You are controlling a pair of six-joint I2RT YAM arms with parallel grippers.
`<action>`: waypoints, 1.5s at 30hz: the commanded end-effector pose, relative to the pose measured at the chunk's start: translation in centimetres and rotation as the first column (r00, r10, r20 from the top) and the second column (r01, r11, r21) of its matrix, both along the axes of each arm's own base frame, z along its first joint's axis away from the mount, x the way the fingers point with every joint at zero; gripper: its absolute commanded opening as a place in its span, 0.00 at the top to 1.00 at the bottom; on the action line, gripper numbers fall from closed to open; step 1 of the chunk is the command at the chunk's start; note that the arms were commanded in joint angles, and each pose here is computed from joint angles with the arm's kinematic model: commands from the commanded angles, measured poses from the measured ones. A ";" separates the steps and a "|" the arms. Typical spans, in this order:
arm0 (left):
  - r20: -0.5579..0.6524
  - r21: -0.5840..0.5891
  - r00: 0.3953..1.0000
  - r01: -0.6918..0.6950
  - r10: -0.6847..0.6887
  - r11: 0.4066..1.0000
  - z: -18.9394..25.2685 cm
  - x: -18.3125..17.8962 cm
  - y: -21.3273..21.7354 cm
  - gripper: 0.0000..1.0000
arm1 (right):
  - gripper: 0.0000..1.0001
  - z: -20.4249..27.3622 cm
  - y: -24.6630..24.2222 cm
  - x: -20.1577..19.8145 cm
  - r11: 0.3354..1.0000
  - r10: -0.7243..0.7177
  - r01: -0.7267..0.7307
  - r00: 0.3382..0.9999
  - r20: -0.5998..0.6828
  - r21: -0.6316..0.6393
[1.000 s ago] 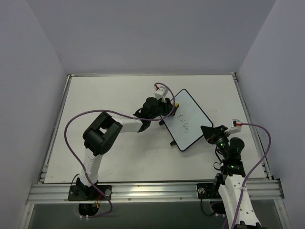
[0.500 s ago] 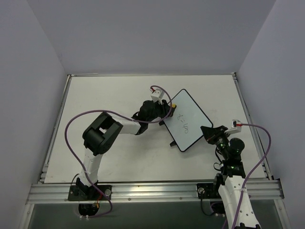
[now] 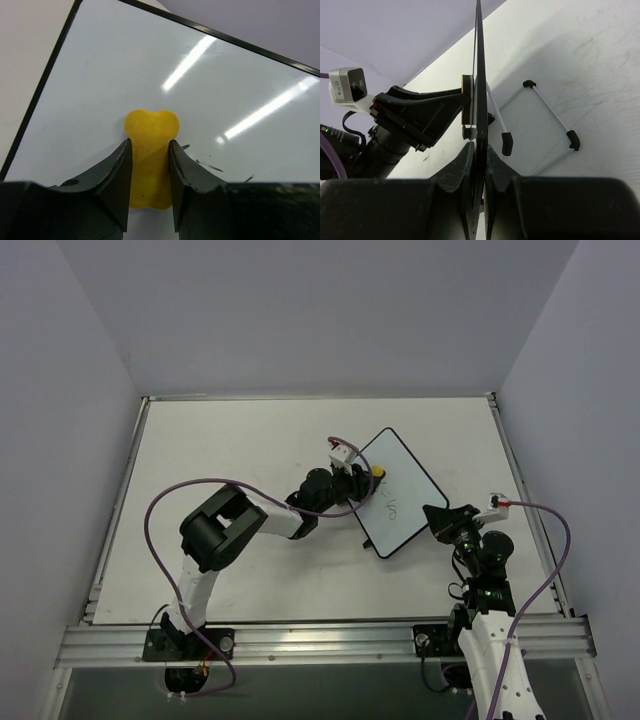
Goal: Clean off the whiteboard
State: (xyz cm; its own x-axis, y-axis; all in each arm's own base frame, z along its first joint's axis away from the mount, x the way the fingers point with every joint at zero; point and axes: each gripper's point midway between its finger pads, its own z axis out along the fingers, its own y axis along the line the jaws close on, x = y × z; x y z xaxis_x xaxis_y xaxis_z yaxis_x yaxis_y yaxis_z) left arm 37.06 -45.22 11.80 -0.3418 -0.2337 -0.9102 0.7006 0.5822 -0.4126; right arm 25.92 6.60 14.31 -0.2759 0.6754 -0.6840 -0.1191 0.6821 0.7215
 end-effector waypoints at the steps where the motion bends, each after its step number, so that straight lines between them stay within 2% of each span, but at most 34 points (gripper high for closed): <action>1: -0.093 0.058 0.966 0.246 -0.240 0.968 -3.6 -8.0 -3.7 0.98 | 1.00 1.3 0.6 0.0 0.997 0.042 -0.036 0.996 0.083 -0.065; 14: -0.081 0.039 0.937 0.343 -0.339 0.939 -3.7 -14.8 -5.8 0.98 | 1.00 1.3 0.7 0.0 0.998 0.042 -0.037 0.995 0.089 -0.058; 22: -0.114 0.015 0.927 0.361 -0.357 0.932 -4.4 -18.4 -5.8 0.98 | 1.00 1.6 0.9 0.0 0.998 0.046 -0.041 0.994 0.098 -0.053; 35: -0.235 0.064 0.958 0.182 -0.163 0.981 -9.7 -13.9 -3.2 0.98 | 1.00 2.2 1.1 -0.3 0.997 0.057 -0.051 0.992 0.116 -0.055; 41: -0.260 0.135 0.966 0.036 0.000 0.990 -11.6 -11.1 -1.3 0.98 | 1.00 2.3 1.1 -0.5 0.997 0.057 -0.051 0.991 0.121 -0.057; 45: -0.272 0.203 0.954 -0.072 0.127 0.976 -13.0 -9.6 0.7 0.98 | 1.00 2.4 1.1 -0.6 0.997 0.058 -0.051 0.991 0.123 -0.062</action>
State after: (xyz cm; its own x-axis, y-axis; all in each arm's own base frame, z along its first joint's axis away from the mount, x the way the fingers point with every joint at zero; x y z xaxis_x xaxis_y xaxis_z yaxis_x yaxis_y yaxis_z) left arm 25.34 -49.75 13.05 -0.4481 -0.3793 -0.8095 0.7190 0.3853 -0.5785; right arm 25.55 6.37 13.38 -0.2691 0.6703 -0.6916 -0.0923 0.6968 0.7113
